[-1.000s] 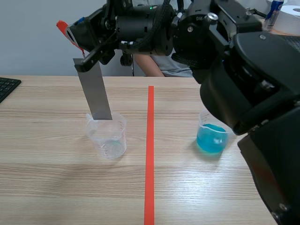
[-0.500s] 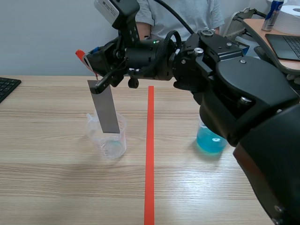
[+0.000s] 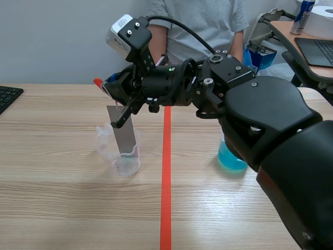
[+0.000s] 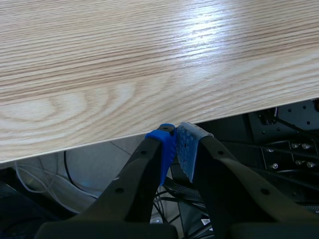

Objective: Do the redox reaction experiment.
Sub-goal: 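Put the plate into the left beaker, then return to the home posture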

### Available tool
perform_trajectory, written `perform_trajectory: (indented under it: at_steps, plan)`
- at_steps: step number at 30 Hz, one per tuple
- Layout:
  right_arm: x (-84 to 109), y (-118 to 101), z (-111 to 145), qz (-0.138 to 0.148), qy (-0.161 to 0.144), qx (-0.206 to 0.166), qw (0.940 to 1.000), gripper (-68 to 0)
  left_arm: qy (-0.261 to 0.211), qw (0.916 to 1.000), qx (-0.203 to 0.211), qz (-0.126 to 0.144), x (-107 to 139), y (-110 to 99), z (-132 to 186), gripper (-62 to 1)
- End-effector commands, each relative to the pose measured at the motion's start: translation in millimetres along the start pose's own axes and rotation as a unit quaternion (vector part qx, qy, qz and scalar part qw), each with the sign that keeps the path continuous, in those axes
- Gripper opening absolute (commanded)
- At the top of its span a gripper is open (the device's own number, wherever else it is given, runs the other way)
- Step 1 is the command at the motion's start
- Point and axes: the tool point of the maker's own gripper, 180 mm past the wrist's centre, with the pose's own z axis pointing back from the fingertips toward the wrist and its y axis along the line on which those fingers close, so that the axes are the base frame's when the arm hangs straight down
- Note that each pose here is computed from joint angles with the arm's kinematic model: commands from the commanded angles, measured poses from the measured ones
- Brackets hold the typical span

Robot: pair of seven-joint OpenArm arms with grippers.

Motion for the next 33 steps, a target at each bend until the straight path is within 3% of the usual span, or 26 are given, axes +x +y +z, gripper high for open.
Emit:
perform_trajectory:
  at_steps: [1, 6, 9, 16, 19, 23, 25, 29, 33]
  plan:
    - [21.3, -5.8, -2.6, 0.013, -0.029, -0.004, 0.9995, -66.0, -0.011, 0.9999, -0.003, 0.003, 5.7, -2.2, -0.2, -46.4]
    - [19.4, -0.1, -4.5, 0.024, -0.024, 0.006, 0.9994, -66.0, -0.011, 0.9999, -0.003, 0.003, 5.7, -2.2, -0.2, -28.0]
    - [15.5, 11.4, -6.9, 0.034, -0.014, 0.030, 0.9989, -63.9, -0.011, 0.9999, -0.003, 0.003, 5.7, -2.2, -0.2, -19.3]
    - [12.7, 34.3, -14.2, 0.042, -0.008, 0.064, 0.9970, -41.2, -0.011, 0.9999, -0.003, 0.003, 5.8, -2.3, -0.2, -4.8]
    - [15.2, 47.7, -17.4, 0.043, -0.019, 0.082, 0.9955, -29.4, -0.011, 0.9999, -0.003, 0.003, 5.8, -2.3, -0.2, 1.1]
    - [18.8, 68.8, -19.3, 0.032, -0.044, 0.105, 0.9930, -10.9, -0.012, 0.9999, -0.003, 0.003, 5.9, -2.2, -0.2, 1.4]
    - [15.6, 80.7, -20.0, 0.026, -0.045, 0.117, 0.9918, -5.0, -0.012, 0.9999, -0.003, 0.003, 5.9, -2.2, -0.2, 1.4]
    - [7.6, 95.2, -19.6, 0.013, -0.040, 0.129, 0.9908, -2.0, -0.012, 0.9999, -0.003, 0.002, 5.9, -2.2, -0.2, 1.4]
    - [24.2, 93.1, -16.7, -0.005, -0.072, 0.125, 0.9895, -2.0, -0.011, 0.9999, -0.005, 0.003, 5.7, -2.7, -0.2, 1.4]
